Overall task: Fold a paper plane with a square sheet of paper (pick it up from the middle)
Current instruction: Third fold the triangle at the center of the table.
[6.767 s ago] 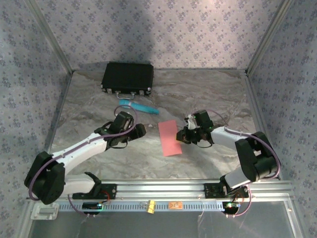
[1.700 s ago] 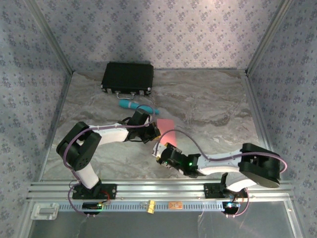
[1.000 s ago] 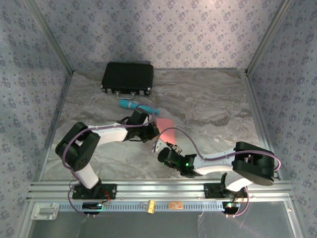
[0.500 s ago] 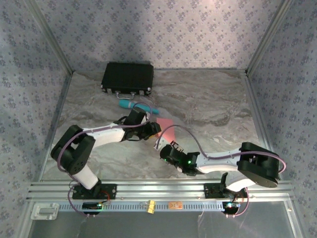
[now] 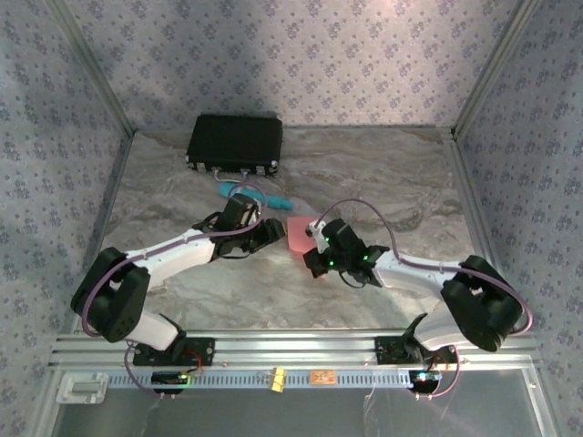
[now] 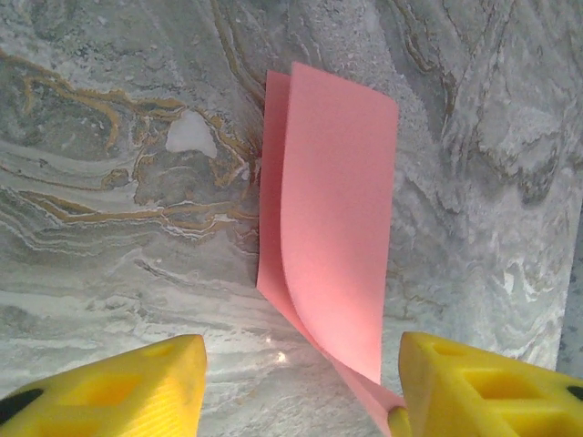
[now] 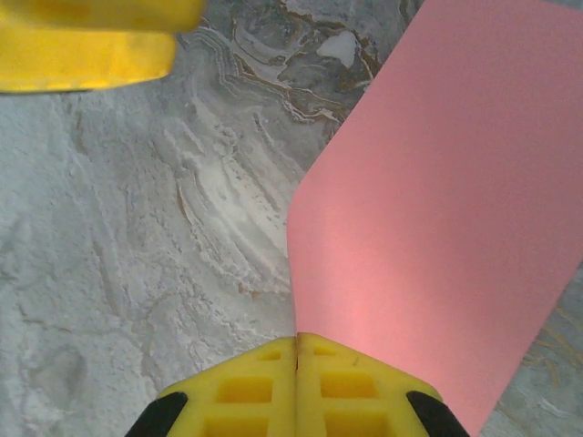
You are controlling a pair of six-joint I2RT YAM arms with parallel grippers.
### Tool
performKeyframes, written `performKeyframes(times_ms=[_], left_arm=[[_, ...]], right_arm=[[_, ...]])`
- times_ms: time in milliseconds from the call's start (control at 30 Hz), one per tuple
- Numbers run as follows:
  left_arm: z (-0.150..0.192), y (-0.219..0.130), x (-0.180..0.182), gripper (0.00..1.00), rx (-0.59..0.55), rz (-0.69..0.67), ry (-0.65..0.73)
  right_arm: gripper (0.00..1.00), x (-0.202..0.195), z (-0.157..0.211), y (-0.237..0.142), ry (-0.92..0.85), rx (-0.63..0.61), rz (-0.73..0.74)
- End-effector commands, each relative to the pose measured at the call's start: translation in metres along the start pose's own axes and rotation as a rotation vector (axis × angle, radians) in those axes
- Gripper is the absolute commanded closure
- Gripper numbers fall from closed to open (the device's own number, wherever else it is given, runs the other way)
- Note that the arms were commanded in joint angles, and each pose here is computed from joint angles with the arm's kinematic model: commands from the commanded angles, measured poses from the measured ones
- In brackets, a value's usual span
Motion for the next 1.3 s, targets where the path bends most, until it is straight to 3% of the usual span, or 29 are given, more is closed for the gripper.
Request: performKeyframes(times_ms=[0, 300, 633, 900, 1267], left_arm=[[-0.004, 0.001, -0.008, 0.52, 0.008, 0.02, 0.015], [-0.01, 0.013, -0.029, 0.7, 0.057, 0.04, 0.068], [-0.012, 0.045, -0.037, 0.79, 0.138, 0.021, 0.039], [-0.008, 0.074, -0.029, 0.84, 0.193, -0.01, 0.019], [-0.006, 0.078, -0.043, 0.84, 0.209, 0.049, 0.05]], right_arm=[[1.0, 0.019, 0.006, -0.002, 0.129, 0.071, -0.2], [1.0, 0.028, 0.028, -0.008, 0.202, 0.132, -0.329], [1.0, 0.02, 0.034, -0.006, 0.184, 0.155, -0.332], [1.0, 0.016, 0.035, -0.002, 0.208, 0.151, -0.329], [1.0, 0.014, 0.035, -0.002, 0.204, 0.148, -0.323]])
Point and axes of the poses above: each hand's point on the last joint's axis, 136 mm out from that joint toward the fingers, its own y axis out along the fingers, its own x axis along the line the jaws close on, z = x × y, the point moved 3 cm from there along -y, back along the fingers, and after that the axes turned 8 degrees about -y, right-handed, at the moved point
